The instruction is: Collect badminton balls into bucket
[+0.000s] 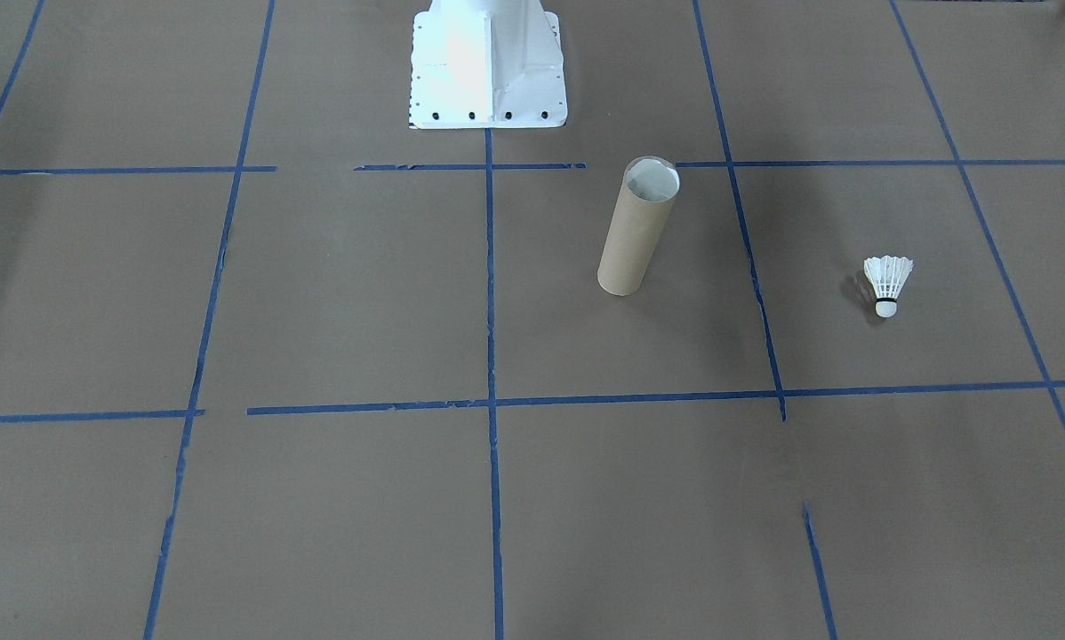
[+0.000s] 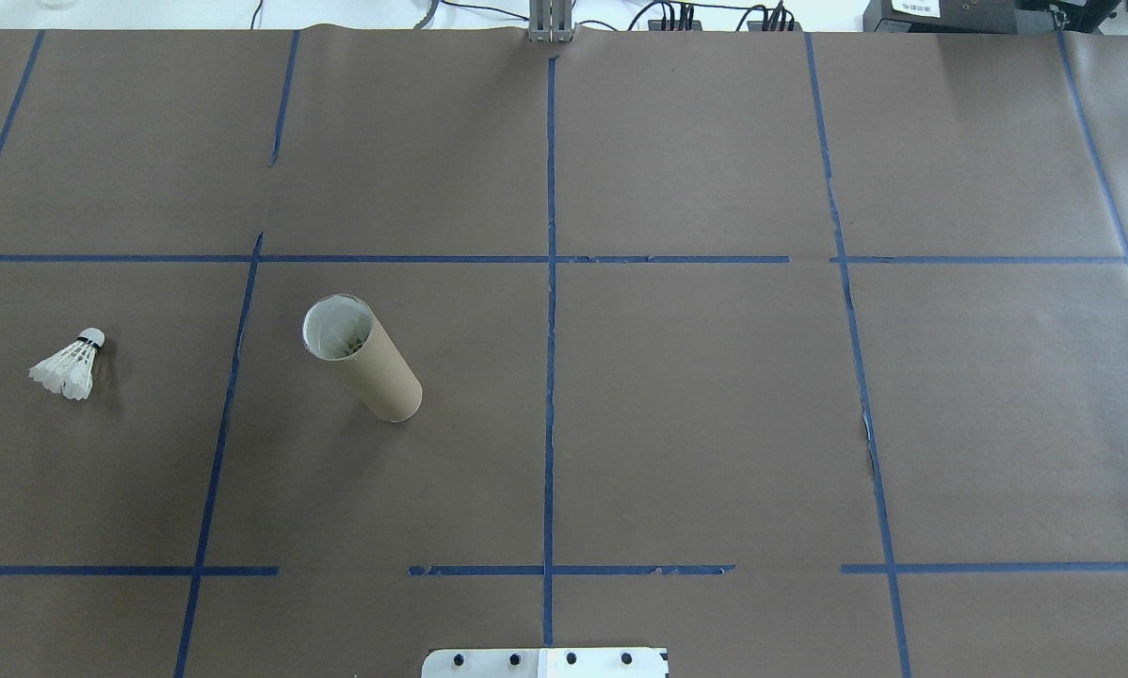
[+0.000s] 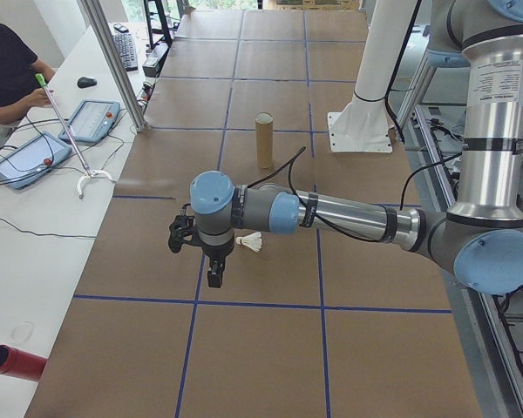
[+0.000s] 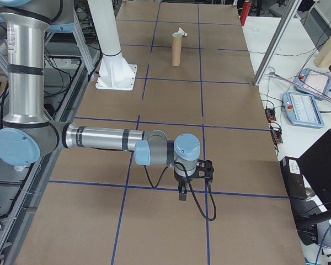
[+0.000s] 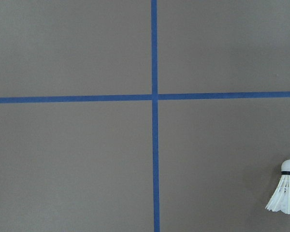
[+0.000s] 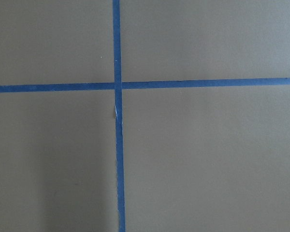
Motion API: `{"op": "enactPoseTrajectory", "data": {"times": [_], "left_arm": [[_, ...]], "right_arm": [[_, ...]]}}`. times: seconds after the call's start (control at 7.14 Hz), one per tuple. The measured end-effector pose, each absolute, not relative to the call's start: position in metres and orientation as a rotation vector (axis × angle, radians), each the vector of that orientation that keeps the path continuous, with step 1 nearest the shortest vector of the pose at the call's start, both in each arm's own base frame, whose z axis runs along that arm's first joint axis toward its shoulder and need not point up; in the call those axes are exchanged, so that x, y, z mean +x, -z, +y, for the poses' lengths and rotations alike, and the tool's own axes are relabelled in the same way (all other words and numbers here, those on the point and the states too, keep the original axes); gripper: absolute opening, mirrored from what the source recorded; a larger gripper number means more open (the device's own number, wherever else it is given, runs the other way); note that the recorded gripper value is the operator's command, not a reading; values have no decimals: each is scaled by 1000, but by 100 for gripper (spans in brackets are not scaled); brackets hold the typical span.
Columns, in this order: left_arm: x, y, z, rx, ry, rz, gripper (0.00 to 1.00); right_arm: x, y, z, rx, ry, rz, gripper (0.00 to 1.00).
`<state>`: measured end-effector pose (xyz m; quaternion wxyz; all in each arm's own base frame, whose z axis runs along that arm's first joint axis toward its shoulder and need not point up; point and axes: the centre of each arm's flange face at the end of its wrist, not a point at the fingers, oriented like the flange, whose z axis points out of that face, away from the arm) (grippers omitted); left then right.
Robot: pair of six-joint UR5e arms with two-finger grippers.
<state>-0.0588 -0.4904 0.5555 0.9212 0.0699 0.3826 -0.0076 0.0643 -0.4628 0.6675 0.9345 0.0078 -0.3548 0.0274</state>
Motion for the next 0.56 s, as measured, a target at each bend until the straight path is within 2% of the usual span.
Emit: {"op": "enactPoseTrajectory", "data": {"times": [0.28,0.56], "left_arm": [[-57,-518,-487,185,97,807,100],[-45,-509,-475,185,199,865,100]], "right_arm": [[64,-667,-463,16,-56,-725,100],[64,-667,-463,16,-56,-725,100]]}}
